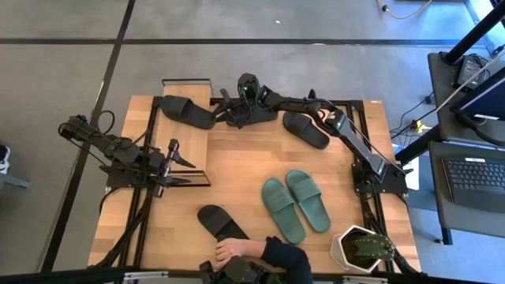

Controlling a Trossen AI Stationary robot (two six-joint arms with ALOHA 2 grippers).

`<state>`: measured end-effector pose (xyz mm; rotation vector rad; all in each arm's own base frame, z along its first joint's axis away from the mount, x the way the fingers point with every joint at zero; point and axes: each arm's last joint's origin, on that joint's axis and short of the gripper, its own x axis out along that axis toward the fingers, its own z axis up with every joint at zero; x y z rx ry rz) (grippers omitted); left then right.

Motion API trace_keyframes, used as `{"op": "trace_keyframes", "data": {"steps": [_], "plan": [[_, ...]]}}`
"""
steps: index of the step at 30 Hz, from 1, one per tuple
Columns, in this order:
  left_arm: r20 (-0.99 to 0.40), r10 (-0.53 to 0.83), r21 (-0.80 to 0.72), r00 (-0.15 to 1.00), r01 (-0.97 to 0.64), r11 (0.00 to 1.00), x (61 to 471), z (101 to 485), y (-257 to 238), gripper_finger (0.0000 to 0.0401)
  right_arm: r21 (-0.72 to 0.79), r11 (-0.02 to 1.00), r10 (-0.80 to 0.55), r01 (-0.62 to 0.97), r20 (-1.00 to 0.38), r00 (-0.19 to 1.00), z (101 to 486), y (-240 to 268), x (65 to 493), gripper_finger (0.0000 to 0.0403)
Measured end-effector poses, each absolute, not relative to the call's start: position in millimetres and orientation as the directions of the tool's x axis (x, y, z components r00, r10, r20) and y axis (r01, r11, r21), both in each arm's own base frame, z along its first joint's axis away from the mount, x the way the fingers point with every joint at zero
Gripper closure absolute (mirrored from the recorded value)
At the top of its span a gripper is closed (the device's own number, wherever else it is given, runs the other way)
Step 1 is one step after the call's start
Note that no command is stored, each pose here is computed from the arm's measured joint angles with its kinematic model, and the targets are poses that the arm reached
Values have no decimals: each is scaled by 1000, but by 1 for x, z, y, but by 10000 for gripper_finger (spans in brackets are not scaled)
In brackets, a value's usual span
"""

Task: Pick and place slides into the shelf
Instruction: Put the black slipper on the shelf

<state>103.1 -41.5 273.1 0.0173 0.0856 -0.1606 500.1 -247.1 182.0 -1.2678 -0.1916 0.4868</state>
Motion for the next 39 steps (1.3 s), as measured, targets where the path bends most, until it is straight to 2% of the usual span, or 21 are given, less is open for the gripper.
{"op": "trace_keyframes", "data": {"steps": [9, 16, 23, 27, 32, 34, 37, 39], "plan": [[-87, -159, 10, 983, 161, 987, 103, 273, -41, 193, -945, 251, 409, -208, -91, 908, 188, -249, 501, 201], [-87, -159, 2, 983, 160, 987, 103, 273, -41, 193, -936, 308, 189, -168, -113, 976, 188, -256, 503, 199], [-87, -159, -49, 983, 156, 987, 103, 273, -41, 193, -907, 412, -127, -90, -155, 980, 187, -265, 503, 199], [-87, -159, -54, 983, 155, 986, 103, 273, -41, 193, -857, 513, -253, -47, -203, 946, 184, -268, 501, 199], [-86, -159, -139, 983, 146, 979, 103, 273, -41, 193, -705, 709, -361, 8, -353, 863, 189, -267, 492, 199], [-87, -160, -178, 983, 142, 974, 103, 273, -42, 193, -613, 787, -413, 74, -434, 801, 197, -266, 484, 199], [-86, -159, -225, 984, 136, 965, 103, 273, -41, 193, -508, 848, -467, 152, -580, 667, 216, -260, 468, 199], [-86, -159, -238, 983, 135, 962, 103, 273, -41, 193, -437, 885, -440, 162, -670, 599, 232, -254, 456, 198]]}}
